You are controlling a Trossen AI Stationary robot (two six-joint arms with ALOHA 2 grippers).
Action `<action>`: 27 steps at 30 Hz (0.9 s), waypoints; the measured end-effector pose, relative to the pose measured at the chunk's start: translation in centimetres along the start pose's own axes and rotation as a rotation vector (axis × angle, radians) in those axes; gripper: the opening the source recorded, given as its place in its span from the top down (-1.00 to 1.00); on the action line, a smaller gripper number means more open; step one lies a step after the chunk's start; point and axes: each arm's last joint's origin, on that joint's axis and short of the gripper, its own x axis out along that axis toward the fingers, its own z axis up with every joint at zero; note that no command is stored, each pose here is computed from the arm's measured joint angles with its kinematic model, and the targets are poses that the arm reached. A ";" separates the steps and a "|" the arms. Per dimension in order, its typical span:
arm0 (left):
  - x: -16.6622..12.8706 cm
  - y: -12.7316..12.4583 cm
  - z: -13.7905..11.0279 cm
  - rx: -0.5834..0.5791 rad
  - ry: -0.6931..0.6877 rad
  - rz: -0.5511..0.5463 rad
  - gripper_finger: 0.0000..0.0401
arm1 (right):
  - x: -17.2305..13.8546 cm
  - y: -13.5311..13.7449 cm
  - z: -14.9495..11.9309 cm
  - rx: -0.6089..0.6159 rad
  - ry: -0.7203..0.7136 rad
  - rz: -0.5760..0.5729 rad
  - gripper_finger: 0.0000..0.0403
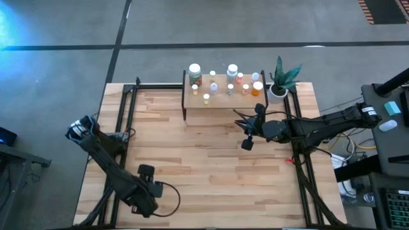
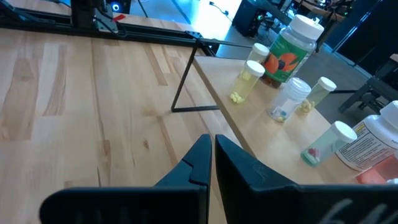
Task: Pick and place medicine bottles onto shelf by color
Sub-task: Put the pink pill bottle on the shelf
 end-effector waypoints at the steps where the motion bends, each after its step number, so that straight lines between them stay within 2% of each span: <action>1: 0.2 -0.1 0.0 0.000 0.016 -0.004 -0.06 | 0.0 0.0 0.0 0.000 0.000 0.000 0.94; 6: 1.0 -0.8 -0.1 0.007 0.100 -0.052 -0.11 | 0.0 0.0 0.0 -0.002 0.000 0.000 0.94; 13: 1.6 -1.0 -0.4 0.021 0.093 -0.030 -0.07 | 0.0 0.0 0.0 -0.002 0.001 0.000 0.94; 16: 2.1 -0.9 -0.6 0.026 0.092 -0.001 -0.01 | 0.0 0.0 0.0 -0.002 0.001 0.000 0.94; 27: 2.5 -1.1 -0.9 0.046 0.081 -0.010 0.32 | 0.0 0.0 0.0 -0.003 0.001 0.000 0.94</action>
